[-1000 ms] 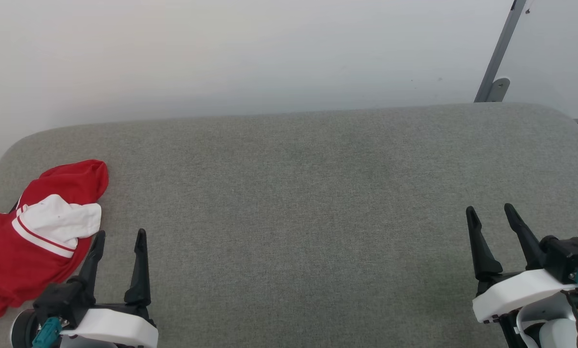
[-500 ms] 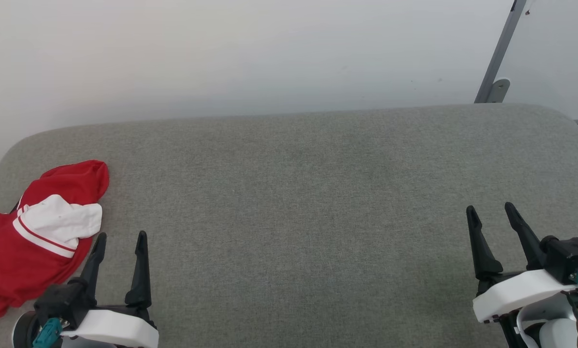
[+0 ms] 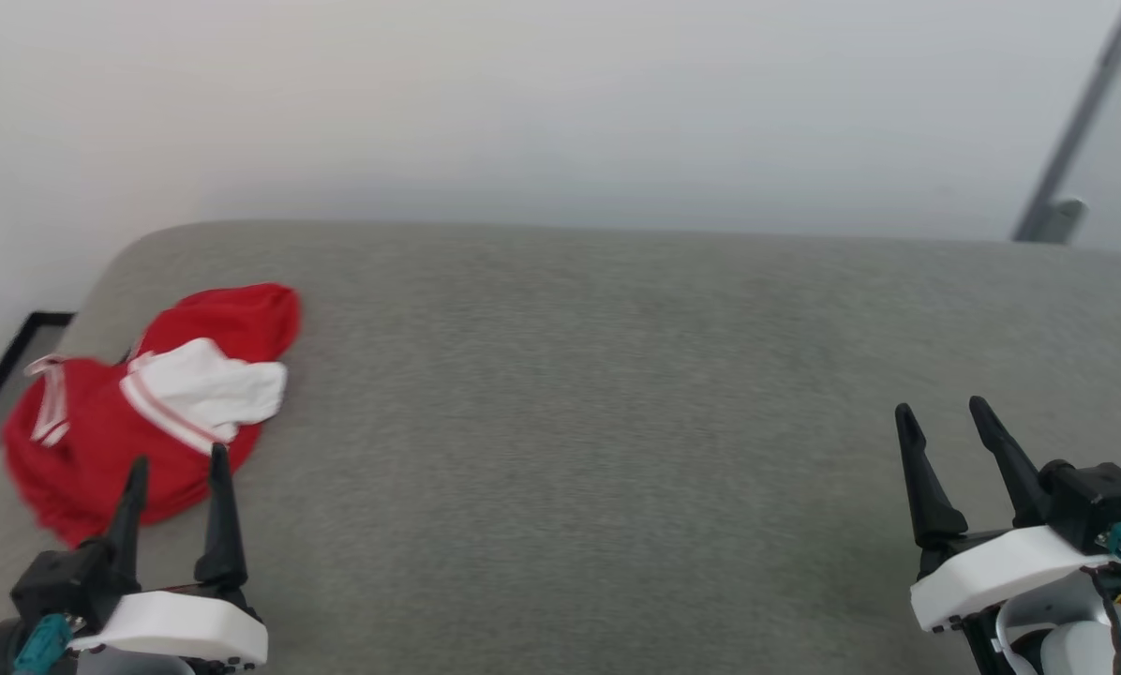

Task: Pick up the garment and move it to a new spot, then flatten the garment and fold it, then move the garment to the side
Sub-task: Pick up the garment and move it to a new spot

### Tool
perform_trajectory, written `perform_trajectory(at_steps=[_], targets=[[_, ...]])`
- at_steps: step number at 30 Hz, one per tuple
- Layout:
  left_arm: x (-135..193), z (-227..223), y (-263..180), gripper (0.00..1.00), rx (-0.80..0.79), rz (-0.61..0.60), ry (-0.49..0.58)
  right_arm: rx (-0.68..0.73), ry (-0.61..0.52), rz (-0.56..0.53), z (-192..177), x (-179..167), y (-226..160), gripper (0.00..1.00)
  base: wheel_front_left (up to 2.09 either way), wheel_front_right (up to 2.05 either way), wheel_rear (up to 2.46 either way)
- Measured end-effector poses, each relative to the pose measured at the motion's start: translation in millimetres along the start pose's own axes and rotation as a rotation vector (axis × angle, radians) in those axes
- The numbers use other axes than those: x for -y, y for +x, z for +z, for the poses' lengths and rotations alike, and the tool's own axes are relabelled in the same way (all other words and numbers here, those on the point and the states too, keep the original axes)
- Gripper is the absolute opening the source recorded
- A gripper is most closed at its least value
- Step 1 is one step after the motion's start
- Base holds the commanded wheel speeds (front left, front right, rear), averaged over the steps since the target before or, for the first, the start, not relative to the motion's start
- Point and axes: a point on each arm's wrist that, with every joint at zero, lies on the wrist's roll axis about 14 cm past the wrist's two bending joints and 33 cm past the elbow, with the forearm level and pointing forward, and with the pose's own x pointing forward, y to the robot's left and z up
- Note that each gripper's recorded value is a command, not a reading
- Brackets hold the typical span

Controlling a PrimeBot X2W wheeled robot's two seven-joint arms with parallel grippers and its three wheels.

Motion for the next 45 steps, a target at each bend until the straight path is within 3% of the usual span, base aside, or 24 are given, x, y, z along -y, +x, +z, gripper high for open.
perform_trajectory(at_steps=[8,13,22,34,45], targets=[[-57.1,16.2,-34.0,1.00,0.030,0.179,0.014,-0.027,0.009,0.154,-7.5,-52.6,21.0,1.00,0.00,0.00,0.00],[-98.9,28.2,-73.0,1.00,0.047,0.317,0.035,-0.041,0.017,0.302,-11.9,-106.5,33.0,1.00,0.00,0.00,0.00],[-136.4,39.1,-124.5,1.00,0.071,0.476,0.035,-0.047,0.036,0.485,-12.9,-175.3,45.9,1.00,0.00,0.00,0.00],[-137.0,41.9,-120.6,1.00,0.068,0.478,0.031,-0.056,0.057,0.478,-20.0,-173.5,54.6,1.00,0.00,0.00,0.00],[-115.6,59.5,-41.0,1.00,0.082,0.316,0.083,-0.062,0.048,0.404,-23.4,-141.1,65.1,1.00,0.00,0.00,0.00]])
